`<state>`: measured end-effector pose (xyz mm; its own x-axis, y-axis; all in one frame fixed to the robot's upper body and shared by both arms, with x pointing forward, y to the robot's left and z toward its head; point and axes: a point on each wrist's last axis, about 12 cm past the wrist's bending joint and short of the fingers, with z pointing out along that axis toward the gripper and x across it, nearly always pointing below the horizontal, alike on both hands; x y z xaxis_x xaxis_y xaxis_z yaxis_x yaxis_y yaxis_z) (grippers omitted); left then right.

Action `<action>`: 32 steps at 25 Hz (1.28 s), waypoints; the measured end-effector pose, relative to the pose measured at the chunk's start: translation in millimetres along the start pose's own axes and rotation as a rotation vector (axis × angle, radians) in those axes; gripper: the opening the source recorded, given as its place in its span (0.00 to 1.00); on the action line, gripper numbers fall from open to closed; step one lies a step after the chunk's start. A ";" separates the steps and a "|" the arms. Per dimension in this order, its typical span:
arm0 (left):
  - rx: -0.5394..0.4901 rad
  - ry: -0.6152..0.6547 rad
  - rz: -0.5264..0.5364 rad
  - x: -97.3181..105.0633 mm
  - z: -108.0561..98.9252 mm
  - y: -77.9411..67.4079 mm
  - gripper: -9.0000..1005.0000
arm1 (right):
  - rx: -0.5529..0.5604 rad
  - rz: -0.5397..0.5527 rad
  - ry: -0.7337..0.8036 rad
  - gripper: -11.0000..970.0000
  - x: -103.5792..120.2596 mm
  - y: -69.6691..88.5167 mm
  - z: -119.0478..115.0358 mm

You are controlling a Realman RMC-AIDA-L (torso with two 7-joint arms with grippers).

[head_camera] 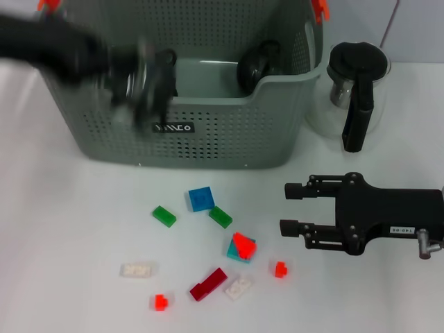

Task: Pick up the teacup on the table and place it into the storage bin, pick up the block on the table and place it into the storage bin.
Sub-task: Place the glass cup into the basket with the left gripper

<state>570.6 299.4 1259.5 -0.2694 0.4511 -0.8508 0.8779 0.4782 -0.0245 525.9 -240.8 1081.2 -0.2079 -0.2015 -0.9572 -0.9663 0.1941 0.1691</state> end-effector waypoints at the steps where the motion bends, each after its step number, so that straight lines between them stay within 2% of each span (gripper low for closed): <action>1: -0.061 -0.059 -0.027 -9.2 0.2 7.7 0.07 | 0.000 -0.001 0.000 0.67 -0.3 -0.3 0.2; 4: -0.177 -0.129 -0.069 -29.3 13.5 20.9 0.07 | 0.000 -0.001 0.000 0.67 -0.7 -0.5 0.8; 7: -0.227 -0.139 -0.071 -50.4 36.9 25.5 0.07 | 0.000 0.000 -0.002 0.67 -0.8 -0.4 1.0; 10: -0.277 -0.100 -0.052 -69.3 70.2 28.2 0.08 | -0.001 -0.002 -0.003 0.67 -1.7 -0.9 1.3; 13: -0.384 0.027 -0.020 -79.6 117.3 35.7 0.08 | -0.003 -0.003 -0.002 0.67 -2.3 -1.4 1.5; 18: -0.515 0.172 0.055 -66.6 170.2 46.1 0.09 | -0.001 -0.004 -0.004 0.67 -2.5 -1.5 1.3; 22: -0.555 0.278 0.136 -47.8 203.2 44.1 0.10 | -0.001 -0.005 -0.005 0.67 -2.8 -1.6 1.6; 28: -0.566 0.358 0.269 -31.8 225.8 33.6 0.10 | -0.001 -0.004 -0.006 0.67 -2.3 -1.2 1.7; 32: -0.558 0.369 0.291 -29.9 229.1 30.5 0.11 | 0.000 -0.002 -0.006 0.67 -1.6 -0.7 1.4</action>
<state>696.0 127.9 1164.0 -0.2585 0.7962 -0.5471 0.6283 0.5687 0.5308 527.1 -239.3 1082.2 -0.2053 -0.1960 -0.9589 -0.9666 0.1939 0.1674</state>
